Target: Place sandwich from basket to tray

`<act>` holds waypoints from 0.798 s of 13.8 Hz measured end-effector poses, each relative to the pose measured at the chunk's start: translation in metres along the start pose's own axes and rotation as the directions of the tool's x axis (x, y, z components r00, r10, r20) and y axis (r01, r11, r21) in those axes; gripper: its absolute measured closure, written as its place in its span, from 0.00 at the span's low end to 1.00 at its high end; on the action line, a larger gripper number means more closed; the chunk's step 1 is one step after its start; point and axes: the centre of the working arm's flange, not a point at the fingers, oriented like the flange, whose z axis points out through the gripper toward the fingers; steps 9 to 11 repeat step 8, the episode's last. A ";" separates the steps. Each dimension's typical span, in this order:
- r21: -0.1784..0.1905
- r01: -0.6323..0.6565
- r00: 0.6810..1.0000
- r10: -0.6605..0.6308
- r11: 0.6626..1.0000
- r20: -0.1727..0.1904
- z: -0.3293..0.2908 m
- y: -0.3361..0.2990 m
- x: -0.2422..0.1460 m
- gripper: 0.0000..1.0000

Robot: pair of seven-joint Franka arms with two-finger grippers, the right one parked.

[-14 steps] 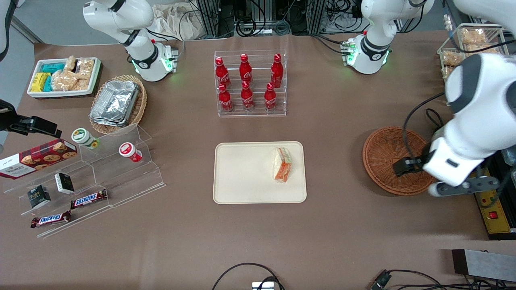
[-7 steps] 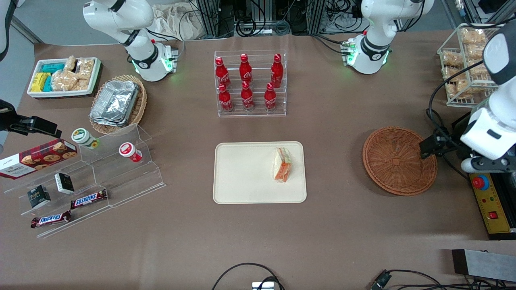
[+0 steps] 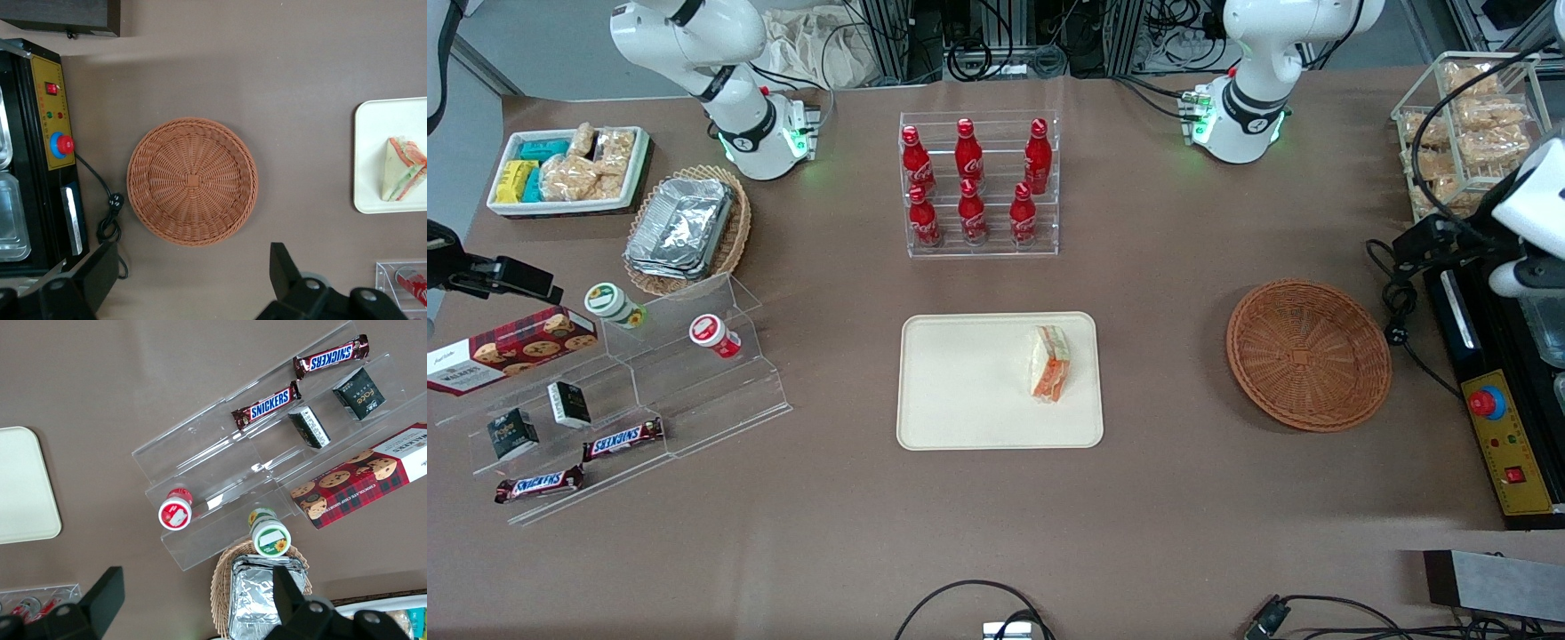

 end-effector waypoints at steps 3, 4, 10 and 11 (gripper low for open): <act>0.003 -0.003 1.000 0.003 1.000 -0.006 -0.008 0.002 -0.009 0.00; 0.004 -0.003 1.000 0.003 1.000 -0.007 -0.009 0.002 -0.011 0.00; 0.005 -0.002 1.000 0.002 1.000 -0.005 -0.009 0.002 -0.017 0.00; 0.005 -0.002 1.000 0.002 1.000 -0.005 -0.009 0.002 -0.017 0.00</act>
